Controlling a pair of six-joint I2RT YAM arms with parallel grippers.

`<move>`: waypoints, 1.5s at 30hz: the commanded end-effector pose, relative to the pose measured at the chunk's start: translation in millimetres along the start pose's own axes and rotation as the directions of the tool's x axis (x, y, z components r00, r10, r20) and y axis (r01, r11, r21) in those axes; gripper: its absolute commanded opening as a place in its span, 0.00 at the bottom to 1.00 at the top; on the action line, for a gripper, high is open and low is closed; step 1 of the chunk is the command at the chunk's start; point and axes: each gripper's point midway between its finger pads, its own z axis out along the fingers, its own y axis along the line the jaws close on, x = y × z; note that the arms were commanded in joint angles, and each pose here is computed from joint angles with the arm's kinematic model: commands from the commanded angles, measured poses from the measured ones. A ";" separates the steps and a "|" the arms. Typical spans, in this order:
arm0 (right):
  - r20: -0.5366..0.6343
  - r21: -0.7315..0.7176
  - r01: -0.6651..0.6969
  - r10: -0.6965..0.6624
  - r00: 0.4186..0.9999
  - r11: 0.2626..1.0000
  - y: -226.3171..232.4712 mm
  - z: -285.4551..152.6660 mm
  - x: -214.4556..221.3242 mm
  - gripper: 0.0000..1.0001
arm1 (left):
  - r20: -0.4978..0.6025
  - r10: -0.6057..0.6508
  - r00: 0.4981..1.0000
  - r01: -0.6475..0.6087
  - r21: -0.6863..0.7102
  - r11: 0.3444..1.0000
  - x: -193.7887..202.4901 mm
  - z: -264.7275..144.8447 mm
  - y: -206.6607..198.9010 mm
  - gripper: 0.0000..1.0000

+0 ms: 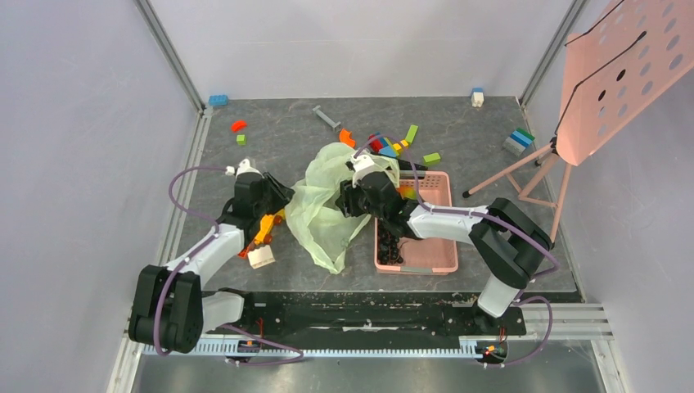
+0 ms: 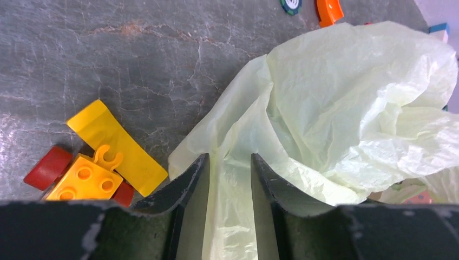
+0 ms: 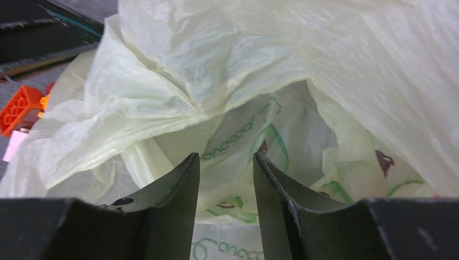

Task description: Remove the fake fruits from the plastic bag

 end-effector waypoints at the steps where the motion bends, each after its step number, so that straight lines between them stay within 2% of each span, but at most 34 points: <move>1: 0.028 0.060 0.050 -0.052 0.998 0.997 -10.0 -0.2 -15.8 0.44 | 0.123 -0.048 0.991 0.045 0.022 0.999 -39.8 -3.4 -19.7 0.42; 9: 0.049 0.070 0.082 -0.085 0.995 0.994 -9.9 26.8 -24.2 0.47 | 0.182 -0.063 0.981 0.058 0.033 0.998 -70.4 7.0 -39.8 0.48; 11: 0.073 0.067 0.073 -0.078 0.994 0.995 -8.2 32.6 -30.8 0.49 | 0.198 -0.058 0.978 0.055 0.018 0.998 -76.1 15.3 -39.6 0.49; 13: 0.096 0.061 0.057 -0.063 0.993 0.997 -6.8 37.6 -37.0 0.57 | 0.191 -0.047 0.981 0.052 -0.018 0.999 -75.8 30.2 -33.4 0.48; 17: 0.104 0.005 0.026 -0.026 0.994 1.000 -1.2 51.7 -41.5 0.70 | 0.152 -0.033 0.988 0.034 -0.010 0.999 -67.6 63.8 -29.3 0.41; 23: 0.110 -0.122 0.045 -0.031 0.993 0.991 17.3 63.9 -41.3 0.85 | 0.044 -0.028 0.999 0.029 -0.019 0.999 -42.3 99.5 -19.1 0.17; 30: 0.097 -0.228 0.081 -0.060 0.994 0.970 33.1 76.2 -34.4 0.90 | -0.036 -0.023 0.999 0.023 -0.004 1.000 -26.7 113.8 -18.9 0.03; 38: 0.050 -0.267 0.080 -0.069 0.996 0.960 36.0 98.2 -18.4 0.95 | -0.076 -0.025 0.997 0.027 0.018 0.999 -18.4 121.1 -21.2 0.02; 45: -0.003 -0.278 0.055 -0.058 0.998 0.959 33.1 108.6 1.5 0.89 | -0.087 -0.028 0.996 0.030 0.024 0.999 -15.0 123.4 -21.1 0.02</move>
